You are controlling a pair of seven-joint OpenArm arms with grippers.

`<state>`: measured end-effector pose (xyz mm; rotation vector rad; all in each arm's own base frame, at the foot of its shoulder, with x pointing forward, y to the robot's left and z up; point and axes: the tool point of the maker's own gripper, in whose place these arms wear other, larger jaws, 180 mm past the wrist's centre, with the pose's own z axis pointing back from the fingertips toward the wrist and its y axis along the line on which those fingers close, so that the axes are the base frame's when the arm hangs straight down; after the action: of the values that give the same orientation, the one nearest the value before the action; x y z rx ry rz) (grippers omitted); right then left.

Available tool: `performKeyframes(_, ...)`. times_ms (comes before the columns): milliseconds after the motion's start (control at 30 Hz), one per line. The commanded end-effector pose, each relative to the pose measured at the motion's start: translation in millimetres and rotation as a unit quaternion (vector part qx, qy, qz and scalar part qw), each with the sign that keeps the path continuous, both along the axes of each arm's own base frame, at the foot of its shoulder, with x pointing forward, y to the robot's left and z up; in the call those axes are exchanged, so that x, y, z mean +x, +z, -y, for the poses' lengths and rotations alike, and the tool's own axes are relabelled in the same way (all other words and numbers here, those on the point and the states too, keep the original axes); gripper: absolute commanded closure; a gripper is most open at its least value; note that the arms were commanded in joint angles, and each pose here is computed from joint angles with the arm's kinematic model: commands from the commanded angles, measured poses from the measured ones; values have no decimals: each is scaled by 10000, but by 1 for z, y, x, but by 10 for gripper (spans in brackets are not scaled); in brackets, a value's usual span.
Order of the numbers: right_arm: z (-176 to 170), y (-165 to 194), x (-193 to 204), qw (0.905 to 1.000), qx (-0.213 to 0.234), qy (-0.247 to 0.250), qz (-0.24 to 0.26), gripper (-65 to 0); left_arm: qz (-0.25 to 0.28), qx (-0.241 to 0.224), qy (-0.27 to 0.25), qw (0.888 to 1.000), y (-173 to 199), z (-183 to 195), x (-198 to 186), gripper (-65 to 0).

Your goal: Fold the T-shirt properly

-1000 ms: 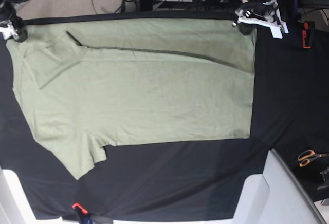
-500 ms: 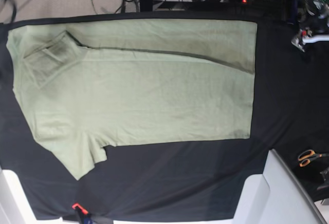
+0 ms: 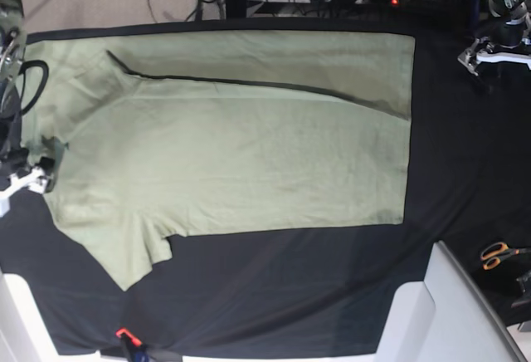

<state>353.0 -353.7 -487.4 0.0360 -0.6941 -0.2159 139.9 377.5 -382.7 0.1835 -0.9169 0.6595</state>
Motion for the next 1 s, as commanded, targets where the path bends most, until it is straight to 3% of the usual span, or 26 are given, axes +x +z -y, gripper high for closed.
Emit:
performKeyframes(0, 13, 15, 12, 9997, -139, -51, 212, -552, 147, 174, -30, 9997, 13, -7, 3, -650)
performKeyframes(200, 0, 6, 11, 9998, -60, 15, 207, -542, 156, 156, -54, 9997, 12, -5, 5, -650)
performKeyframes(267, -1, 7, 12, 9997, -61, 20, 220, -509, 171, 144, -44, 9997, 12, -5, 6, -650)
performKeyframes(567, -3, 6, 12, 9998, -52, 36, 208, 0, 33, 64, 58, 10000, 0, -8, -2, -650)
performKeyframes(967, 4, 30, 14, 9969, -562, 297, 455, 0, 51, 66, 51, 10000, 1, -7, -1, -650)
